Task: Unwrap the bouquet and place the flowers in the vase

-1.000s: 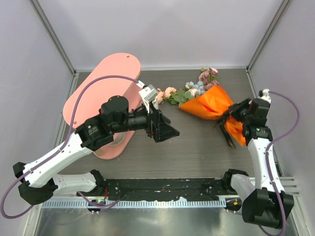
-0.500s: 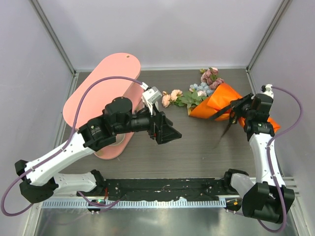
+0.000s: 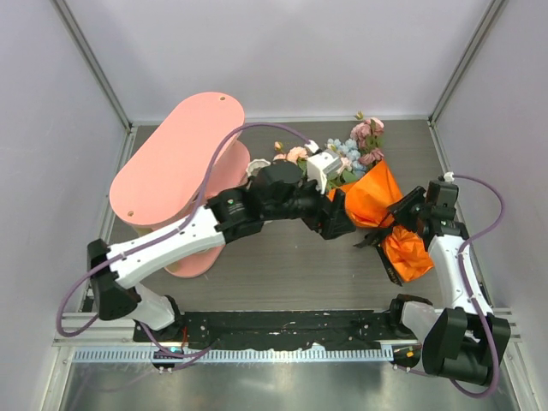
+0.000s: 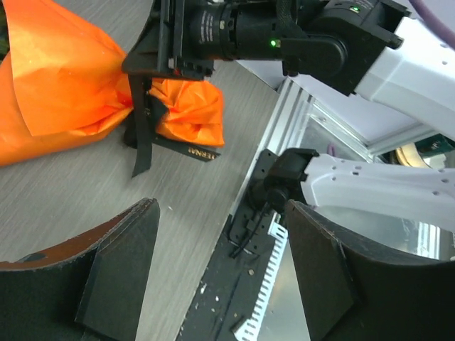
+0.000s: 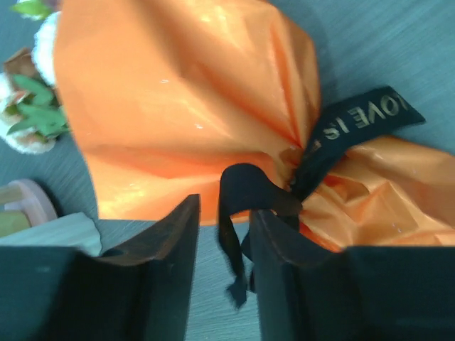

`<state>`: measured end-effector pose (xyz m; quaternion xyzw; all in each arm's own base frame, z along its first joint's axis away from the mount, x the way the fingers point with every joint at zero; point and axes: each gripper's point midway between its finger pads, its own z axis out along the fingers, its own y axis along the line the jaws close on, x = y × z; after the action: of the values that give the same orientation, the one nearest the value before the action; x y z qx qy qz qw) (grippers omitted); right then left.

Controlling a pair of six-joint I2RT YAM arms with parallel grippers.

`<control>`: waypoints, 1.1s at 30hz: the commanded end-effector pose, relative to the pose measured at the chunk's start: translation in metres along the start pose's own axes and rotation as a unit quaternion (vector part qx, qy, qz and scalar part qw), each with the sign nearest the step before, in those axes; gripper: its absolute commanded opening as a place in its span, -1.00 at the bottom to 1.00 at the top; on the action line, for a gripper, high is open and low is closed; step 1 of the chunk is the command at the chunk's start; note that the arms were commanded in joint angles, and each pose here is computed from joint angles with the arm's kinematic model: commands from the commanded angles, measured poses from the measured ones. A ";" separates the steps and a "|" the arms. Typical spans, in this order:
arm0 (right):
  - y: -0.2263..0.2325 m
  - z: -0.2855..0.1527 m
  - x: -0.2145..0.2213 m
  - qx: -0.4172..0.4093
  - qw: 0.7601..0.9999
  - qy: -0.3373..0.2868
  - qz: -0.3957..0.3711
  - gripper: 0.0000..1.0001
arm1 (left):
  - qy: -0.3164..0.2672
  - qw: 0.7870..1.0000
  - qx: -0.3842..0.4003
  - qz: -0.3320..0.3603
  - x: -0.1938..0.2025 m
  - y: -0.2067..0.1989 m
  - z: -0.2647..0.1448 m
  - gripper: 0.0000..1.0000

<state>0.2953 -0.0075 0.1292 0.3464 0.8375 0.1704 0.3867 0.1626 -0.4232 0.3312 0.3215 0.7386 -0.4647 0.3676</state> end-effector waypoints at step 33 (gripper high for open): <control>-0.020 -0.008 0.002 0.042 0.998 -0.036 0.021 0.00 | -0.001 0.998 -0.050 0.040 0.004 0.031 0.086 0.09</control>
<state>0.2730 -0.0077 0.0998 0.3749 0.8455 0.1484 0.3501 0.2045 -0.4830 0.2535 0.3431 0.7714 -0.3846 0.3731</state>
